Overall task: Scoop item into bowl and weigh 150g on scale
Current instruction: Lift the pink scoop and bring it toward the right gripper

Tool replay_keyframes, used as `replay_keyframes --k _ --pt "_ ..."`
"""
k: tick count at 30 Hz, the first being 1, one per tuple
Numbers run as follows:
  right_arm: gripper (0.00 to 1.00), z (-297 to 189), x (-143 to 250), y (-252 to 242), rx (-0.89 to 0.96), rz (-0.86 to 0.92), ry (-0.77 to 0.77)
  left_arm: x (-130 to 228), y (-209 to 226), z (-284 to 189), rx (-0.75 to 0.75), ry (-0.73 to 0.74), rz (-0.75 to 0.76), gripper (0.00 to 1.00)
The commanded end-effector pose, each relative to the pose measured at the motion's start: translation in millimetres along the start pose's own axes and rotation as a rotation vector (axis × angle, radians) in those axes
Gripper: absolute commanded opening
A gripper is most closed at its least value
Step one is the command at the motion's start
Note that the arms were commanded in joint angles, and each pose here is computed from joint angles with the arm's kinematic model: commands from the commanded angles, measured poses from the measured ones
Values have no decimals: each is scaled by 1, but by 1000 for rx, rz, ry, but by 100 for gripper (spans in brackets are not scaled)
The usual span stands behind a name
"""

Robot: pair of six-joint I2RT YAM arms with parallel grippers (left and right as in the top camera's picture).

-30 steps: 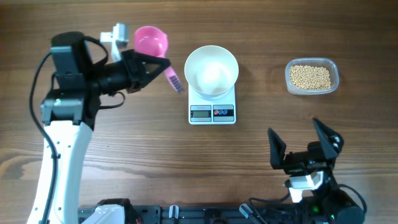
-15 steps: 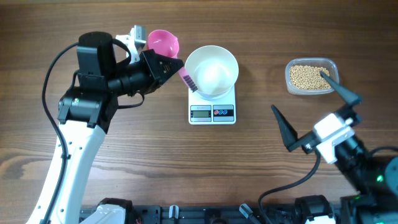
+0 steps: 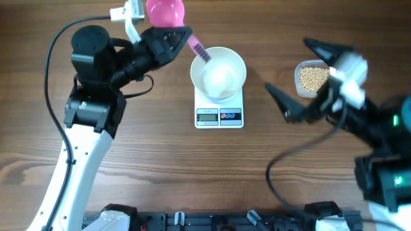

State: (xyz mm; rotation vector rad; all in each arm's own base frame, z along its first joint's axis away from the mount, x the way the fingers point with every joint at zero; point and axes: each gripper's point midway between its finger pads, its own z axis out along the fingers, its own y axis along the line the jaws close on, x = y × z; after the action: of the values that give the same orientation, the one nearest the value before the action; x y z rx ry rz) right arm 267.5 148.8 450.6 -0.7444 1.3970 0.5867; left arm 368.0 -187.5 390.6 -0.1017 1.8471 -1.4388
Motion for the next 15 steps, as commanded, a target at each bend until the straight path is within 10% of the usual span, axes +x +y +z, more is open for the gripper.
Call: replay_keyframes --k 1,7,15 --pt "100 16 -27 -6 -68 150 47 -17 -1 1 -42 -128 -108 4" --pt "100 31 -30 24 -402 383 93 -36 -19 -2 32 -212 -181 4" --pt "100 74 0 -19 -296 990 201 -54 -46 -8 144 -284 -178 4"
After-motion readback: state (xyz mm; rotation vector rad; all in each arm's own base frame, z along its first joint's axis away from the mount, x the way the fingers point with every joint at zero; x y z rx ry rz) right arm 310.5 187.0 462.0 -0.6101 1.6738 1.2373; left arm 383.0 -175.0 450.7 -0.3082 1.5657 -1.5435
